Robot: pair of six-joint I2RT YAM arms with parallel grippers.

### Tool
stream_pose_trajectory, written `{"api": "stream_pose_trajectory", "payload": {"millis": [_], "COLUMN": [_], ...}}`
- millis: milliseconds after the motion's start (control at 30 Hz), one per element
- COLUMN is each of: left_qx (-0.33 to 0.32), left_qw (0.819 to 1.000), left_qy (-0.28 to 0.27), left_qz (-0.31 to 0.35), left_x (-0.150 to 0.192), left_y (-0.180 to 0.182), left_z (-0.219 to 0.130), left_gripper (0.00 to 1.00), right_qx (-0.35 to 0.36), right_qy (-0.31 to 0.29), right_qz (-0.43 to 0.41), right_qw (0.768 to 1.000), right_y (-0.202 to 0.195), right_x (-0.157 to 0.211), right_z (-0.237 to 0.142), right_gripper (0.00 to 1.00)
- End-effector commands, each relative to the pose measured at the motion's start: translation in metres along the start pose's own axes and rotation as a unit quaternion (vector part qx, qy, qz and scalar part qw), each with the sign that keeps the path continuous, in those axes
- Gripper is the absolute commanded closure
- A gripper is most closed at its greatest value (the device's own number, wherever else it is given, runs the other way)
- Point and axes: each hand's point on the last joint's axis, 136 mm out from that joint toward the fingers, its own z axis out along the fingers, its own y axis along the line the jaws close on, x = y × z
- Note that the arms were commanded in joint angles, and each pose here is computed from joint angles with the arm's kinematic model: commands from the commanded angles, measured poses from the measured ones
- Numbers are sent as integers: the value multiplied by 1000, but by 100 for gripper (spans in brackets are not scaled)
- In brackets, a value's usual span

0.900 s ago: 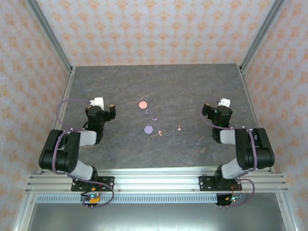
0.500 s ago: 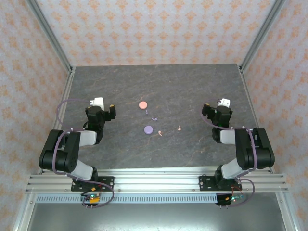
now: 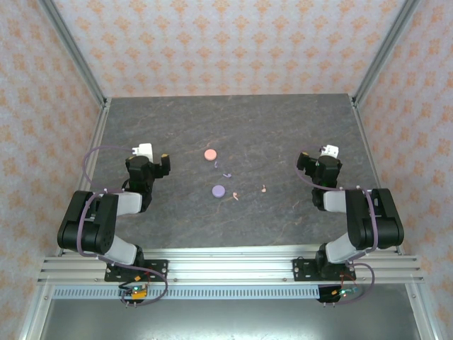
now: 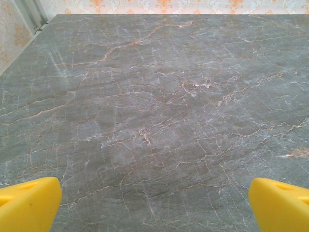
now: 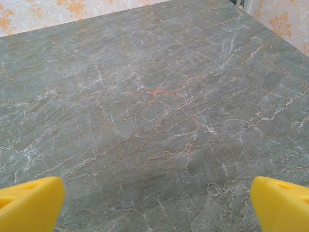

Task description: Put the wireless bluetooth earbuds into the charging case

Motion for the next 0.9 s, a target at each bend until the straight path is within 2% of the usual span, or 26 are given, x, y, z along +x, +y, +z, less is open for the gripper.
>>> {"api": "stream_pose_trajectory", "payload": {"millis": [0, 233, 333, 600, 700, 867], "left_qx": [-12, -15, -61, -102, -87, -40], "left_qw": [1000, 1000, 998, 993, 994, 992], "left_qy": [-5, -8, -8, 9, 26, 91], "left_qz": [7, 5, -18, -52, -62, -78], "left_x": [-7, -8, -17, -52, -67, -79], "left_y": [3, 4, 21, 39, 35, 18], "left_z": [2, 2, -3, -33, -46, -61], "left_gripper": [0, 0, 0, 0, 0, 0], "right_qx": [7, 15, 37, 72, 89, 57], "right_qy": [-6, -6, -1, 62, 89, 153], "right_qz": [-7, -4, 3, 8, 22, 44], "right_qw": [1000, 1000, 999, 995, 992, 986], "right_y": [-1, -3, -9, -18, -22, -6], "right_x": [-6, -8, -18, -32, -38, -39], "right_z": [2, 2, -1, -23, -36, -48], "right_gripper": [1, 1, 1, 1, 1, 1]}}
